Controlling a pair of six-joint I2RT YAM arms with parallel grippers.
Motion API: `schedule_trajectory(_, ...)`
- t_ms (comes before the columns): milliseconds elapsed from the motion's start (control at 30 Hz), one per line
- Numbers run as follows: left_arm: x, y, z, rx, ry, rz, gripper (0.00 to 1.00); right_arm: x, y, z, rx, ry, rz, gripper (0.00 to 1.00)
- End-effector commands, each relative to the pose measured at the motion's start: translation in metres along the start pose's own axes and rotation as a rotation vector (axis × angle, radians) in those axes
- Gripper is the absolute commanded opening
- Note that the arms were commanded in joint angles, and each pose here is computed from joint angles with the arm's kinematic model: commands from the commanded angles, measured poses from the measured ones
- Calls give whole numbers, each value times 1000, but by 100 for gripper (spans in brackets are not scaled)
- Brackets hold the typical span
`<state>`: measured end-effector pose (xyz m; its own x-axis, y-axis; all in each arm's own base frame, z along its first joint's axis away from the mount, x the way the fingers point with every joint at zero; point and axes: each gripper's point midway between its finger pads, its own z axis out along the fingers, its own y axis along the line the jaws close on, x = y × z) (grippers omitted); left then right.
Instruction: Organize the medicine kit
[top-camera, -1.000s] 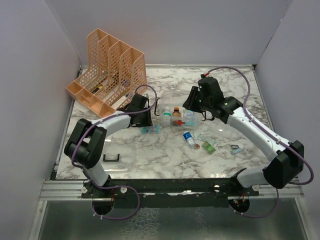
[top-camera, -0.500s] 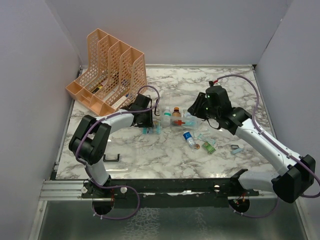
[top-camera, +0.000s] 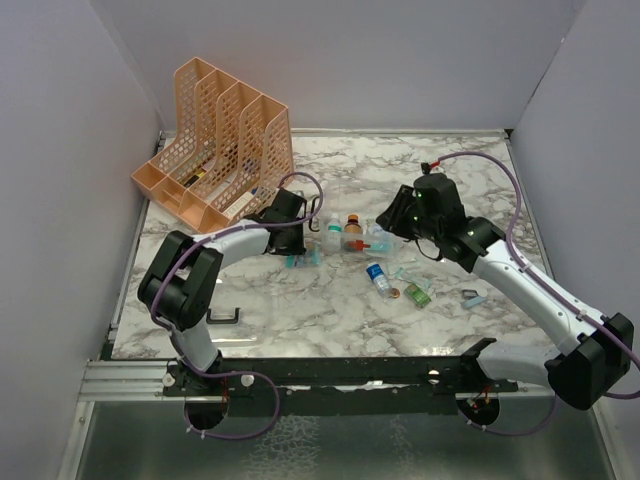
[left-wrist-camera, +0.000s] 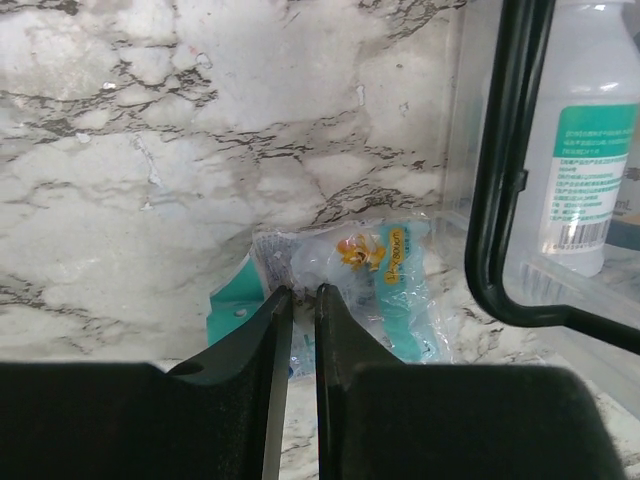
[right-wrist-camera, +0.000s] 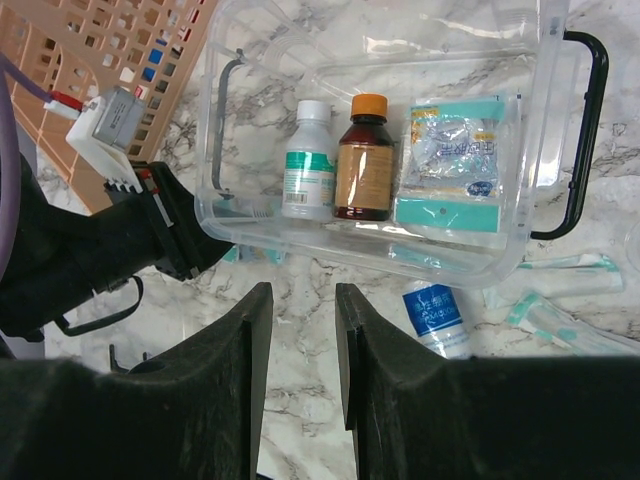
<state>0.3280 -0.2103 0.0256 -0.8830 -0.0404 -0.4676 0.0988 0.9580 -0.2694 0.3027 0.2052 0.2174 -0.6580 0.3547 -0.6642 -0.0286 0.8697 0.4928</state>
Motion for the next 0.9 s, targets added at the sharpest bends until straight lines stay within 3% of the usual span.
schedule_trajectory(0,11,26,-16,-107,-2,39,0,-6,8,-1,-37,-27,12,32)
schedule_trajectory(133,-14,26,-48,-100,-162,38,0,-10,21,-2,-73,-11,2,32)
schedule_trajectory(367,-36,21,-97,-60,-331,45,0,-20,65,-4,-246,24,-15,33)
schedule_trajectory(467,-55,1,-125,38,-425,79,0,-18,90,-12,-388,53,-97,49)
schedule_trajectory(533,-68,-15,-145,112,-483,101,0,-17,103,-17,-462,75,-141,54)
schedule_trajectory(733,-96,-61,-193,316,-564,117,0,-16,137,-36,-677,98,-225,57)
schedule_trajectory(867,-103,-94,-216,491,-588,121,0,-11,140,-28,-674,146,-191,57)
